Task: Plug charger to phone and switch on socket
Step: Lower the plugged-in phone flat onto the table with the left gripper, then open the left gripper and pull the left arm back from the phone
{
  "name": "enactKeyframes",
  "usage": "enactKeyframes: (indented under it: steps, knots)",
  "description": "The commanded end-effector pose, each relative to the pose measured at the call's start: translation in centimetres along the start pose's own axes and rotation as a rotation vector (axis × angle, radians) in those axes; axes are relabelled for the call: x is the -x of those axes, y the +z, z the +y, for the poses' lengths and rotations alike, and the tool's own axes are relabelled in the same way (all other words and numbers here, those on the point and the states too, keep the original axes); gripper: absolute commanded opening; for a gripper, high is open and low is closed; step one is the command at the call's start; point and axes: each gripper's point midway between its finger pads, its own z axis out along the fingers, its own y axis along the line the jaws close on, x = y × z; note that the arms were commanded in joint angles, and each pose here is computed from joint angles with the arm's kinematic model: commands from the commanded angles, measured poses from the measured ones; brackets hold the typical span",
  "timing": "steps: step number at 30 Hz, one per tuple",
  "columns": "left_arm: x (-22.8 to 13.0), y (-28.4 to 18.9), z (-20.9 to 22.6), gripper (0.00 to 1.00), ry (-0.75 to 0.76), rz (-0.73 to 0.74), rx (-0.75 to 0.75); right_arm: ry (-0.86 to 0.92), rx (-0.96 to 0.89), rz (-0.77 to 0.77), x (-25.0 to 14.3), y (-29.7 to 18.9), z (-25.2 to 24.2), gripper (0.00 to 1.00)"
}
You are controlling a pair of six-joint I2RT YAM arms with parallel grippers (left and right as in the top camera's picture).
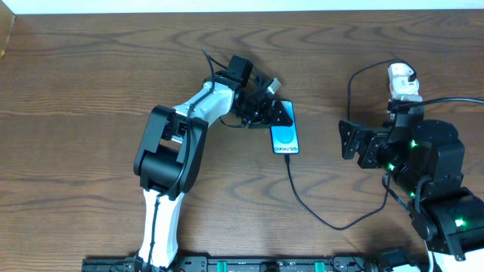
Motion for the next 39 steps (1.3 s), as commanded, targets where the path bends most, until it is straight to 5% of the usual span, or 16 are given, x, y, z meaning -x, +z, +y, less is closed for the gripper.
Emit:
enactKeyframes:
  steps: [1,23,39]
  knots:
    - [0.1,0.0,-0.1,0.78,0.016,0.000,-0.007,0.013,-0.005,-0.009,0.4,-0.3,-0.1,0.99]
    - [-0.3,-1.1,0.6,0.80,-0.042,0.008,0.002,0.015,0.050,0.031,0.2,1.3,0.9,0.99]
    - [1.4,-6.4,-0.3,0.82,-0.044,-0.093,0.007,0.020,0.044,0.077,-0.4,2.7,0.8,0.99]
